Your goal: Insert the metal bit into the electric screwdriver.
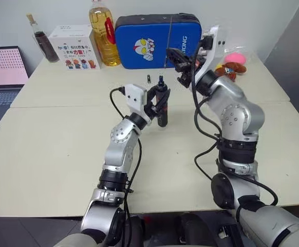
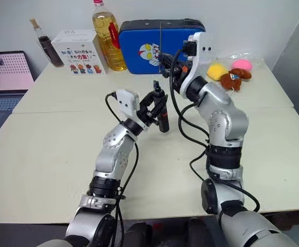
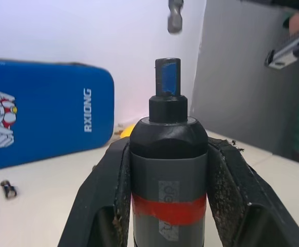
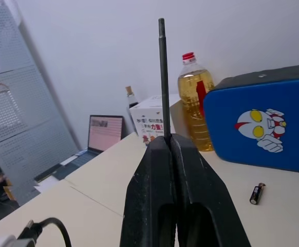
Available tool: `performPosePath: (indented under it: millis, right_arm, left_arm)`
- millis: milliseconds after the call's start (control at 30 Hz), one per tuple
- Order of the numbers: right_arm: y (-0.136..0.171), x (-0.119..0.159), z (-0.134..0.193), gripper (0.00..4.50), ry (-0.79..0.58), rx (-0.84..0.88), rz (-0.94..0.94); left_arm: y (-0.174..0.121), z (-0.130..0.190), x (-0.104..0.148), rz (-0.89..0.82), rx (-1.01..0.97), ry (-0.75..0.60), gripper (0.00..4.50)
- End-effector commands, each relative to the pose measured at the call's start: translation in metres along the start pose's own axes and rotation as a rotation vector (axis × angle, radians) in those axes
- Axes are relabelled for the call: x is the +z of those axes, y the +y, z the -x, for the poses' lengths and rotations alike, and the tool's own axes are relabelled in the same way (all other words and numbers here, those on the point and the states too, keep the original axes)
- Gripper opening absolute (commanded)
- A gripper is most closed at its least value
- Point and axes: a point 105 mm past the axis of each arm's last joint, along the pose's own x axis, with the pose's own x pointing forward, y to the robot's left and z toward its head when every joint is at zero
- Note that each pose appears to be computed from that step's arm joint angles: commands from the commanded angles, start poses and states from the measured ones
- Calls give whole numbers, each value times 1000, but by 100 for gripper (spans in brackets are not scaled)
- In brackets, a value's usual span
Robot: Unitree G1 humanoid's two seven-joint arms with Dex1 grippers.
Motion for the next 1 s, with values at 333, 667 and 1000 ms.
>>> performPosePath:
  millis: [333, 667, 1000]
  right_arm:
    - [20, 9, 4, 3, -95, 20, 23]
    - [13, 24, 35, 3, -63, 272, 17]
    - [7, 26, 51, 3, -9, 313, 7]
  left_arm:
    - [-4, -7, 5, -63, 7, -35, 168]
    - [-35, -2, 23, 35, -228, -63, 168]
    - [-35, 9, 21, 9, -319, -7, 168]
